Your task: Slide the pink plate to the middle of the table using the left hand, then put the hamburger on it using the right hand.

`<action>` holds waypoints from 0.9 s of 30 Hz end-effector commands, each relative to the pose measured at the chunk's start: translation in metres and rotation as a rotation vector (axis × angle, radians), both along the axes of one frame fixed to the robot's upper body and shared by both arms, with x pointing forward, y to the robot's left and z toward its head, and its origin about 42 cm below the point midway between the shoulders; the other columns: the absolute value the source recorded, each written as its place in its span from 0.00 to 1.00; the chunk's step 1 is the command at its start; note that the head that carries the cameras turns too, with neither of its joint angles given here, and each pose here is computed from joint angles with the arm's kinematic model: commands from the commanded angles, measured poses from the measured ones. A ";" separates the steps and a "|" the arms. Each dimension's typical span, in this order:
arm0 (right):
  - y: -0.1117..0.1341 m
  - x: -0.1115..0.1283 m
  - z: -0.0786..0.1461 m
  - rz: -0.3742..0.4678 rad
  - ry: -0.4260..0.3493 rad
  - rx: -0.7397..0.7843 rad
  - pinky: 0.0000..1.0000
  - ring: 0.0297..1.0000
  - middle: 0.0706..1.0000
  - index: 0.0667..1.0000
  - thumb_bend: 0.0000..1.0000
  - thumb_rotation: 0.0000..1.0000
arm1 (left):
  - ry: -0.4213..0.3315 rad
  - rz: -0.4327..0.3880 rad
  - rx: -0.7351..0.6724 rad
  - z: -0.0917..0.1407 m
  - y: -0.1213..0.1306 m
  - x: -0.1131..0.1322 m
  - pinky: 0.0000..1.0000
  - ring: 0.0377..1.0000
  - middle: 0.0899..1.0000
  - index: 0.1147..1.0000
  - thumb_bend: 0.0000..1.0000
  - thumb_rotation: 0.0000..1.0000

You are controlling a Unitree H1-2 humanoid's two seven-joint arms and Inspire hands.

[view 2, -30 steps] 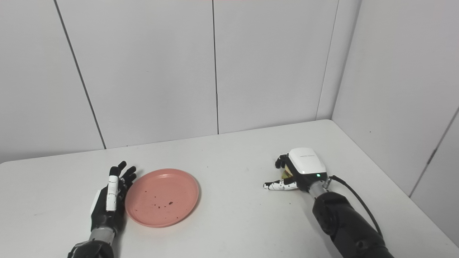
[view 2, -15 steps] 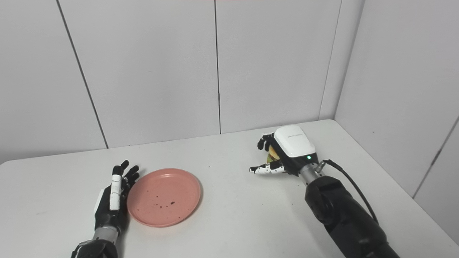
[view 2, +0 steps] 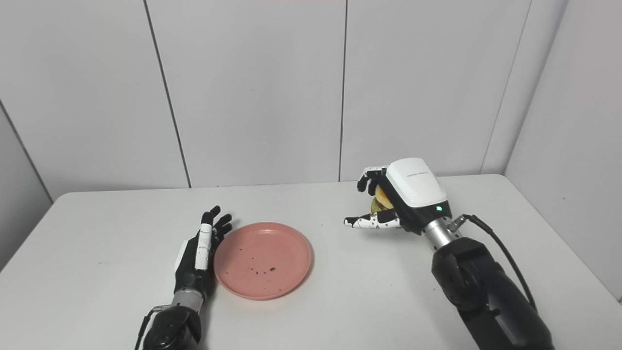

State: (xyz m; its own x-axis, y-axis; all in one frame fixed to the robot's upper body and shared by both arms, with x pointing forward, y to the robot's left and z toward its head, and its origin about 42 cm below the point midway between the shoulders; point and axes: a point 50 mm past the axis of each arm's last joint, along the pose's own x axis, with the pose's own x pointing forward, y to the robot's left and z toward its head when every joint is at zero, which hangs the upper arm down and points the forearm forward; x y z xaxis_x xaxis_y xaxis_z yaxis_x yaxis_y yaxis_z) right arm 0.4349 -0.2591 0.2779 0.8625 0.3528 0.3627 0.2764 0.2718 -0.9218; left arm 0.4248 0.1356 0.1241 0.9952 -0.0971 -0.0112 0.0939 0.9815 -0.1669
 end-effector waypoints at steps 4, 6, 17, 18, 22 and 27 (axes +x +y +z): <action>0.031 0.013 0.023 0.101 -0.078 0.016 0.33 0.38 0.44 0.48 0.65 0.63 | -0.007 -0.064 -0.027 0.012 -0.031 0.004 1.00 0.92 0.89 0.92 0.94 0.94; 0.042 0.016 0.020 0.116 -0.078 0.014 0.37 0.39 0.44 0.49 0.67 0.66 | -0.004 -0.063 -0.032 0.012 -0.033 0.004 1.00 0.92 0.89 0.92 0.94 0.94; 0.096 0.024 0.014 0.221 -0.050 0.062 0.32 0.35 0.40 0.49 0.69 0.71 | -0.011 -0.058 -0.016 0.012 -0.041 0.002 1.00 0.92 0.88 0.91 0.92 0.96; 0.099 0.025 0.014 0.229 -0.052 0.065 0.33 0.37 0.42 0.48 0.69 0.70 | -0.011 -0.058 -0.015 0.012 -0.041 0.002 1.00 0.92 0.88 0.91 0.91 0.97; 0.114 0.026 0.014 0.246 -0.045 0.052 0.38 0.43 0.48 0.48 0.68 0.71 | -0.010 -0.057 -0.019 0.011 -0.043 0.001 0.99 0.93 0.87 0.89 0.91 0.96; 0.125 0.026 0.013 0.273 -0.045 0.053 0.33 0.38 0.44 0.48 0.68 0.68 | -0.013 -0.058 -0.018 0.010 -0.045 0.000 0.99 0.92 0.86 0.87 0.91 0.98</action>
